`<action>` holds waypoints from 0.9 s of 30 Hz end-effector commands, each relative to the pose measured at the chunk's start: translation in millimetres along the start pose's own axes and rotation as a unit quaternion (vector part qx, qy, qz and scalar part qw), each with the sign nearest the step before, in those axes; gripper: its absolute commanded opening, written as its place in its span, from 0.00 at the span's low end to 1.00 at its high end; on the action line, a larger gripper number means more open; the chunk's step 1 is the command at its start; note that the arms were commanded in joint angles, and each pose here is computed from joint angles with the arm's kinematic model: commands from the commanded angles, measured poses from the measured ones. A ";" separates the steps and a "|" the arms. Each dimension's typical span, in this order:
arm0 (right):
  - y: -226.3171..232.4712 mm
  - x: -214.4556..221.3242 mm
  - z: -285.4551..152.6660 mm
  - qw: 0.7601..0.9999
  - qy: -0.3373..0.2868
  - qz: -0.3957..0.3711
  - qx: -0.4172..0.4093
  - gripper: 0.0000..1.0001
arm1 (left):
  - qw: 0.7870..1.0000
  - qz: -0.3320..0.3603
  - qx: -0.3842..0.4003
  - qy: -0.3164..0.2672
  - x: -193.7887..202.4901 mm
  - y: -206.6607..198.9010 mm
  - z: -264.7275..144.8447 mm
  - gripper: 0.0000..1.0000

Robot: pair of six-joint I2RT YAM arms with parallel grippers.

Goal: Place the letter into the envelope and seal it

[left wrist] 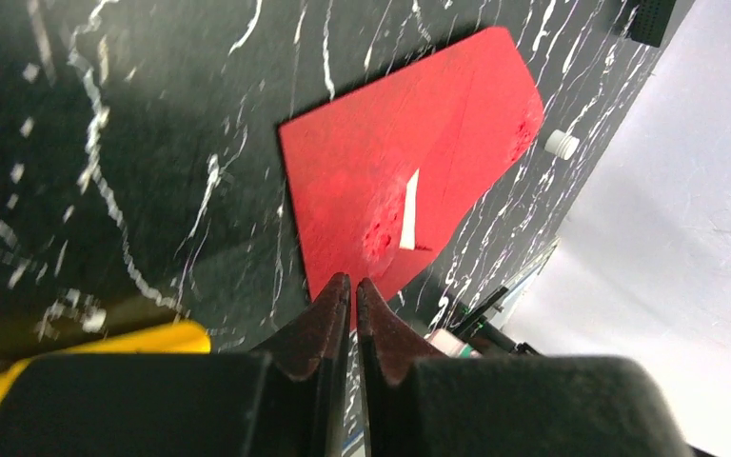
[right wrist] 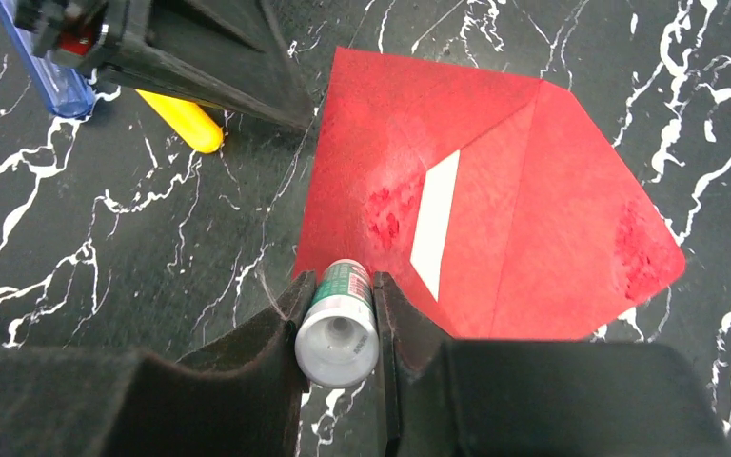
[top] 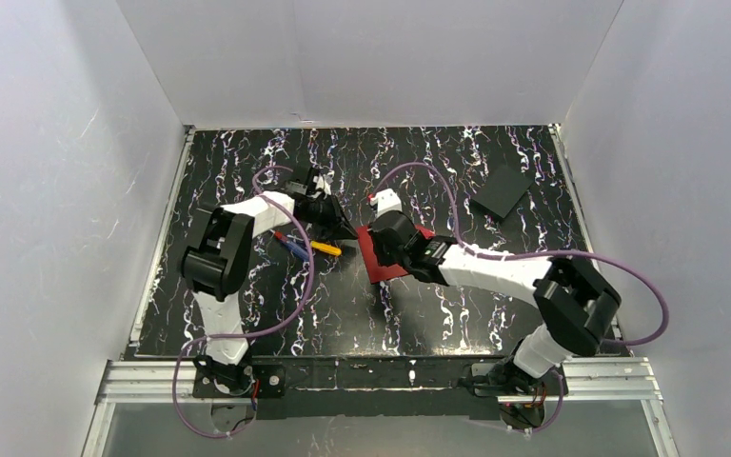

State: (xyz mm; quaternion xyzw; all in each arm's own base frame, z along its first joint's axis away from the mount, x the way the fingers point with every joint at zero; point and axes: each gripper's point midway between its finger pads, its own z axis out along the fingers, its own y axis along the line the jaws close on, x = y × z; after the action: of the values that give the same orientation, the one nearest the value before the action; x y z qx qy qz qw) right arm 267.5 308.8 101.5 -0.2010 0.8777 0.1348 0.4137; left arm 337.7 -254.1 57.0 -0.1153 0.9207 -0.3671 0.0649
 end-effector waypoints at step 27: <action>-25.4 36.8 63.3 0.999 0.028 -0.005 0.030 0.01 | 0.993 -0.053 -0.085 0.063 7.4 41.7 56.6 0.00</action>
State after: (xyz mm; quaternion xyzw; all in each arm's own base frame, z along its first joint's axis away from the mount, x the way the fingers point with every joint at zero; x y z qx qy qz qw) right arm 298.7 306.4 45.1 -0.1940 0.8906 0.1130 0.3955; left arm 358.1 -287.8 18.8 -0.1137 0.9190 -0.3773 0.0116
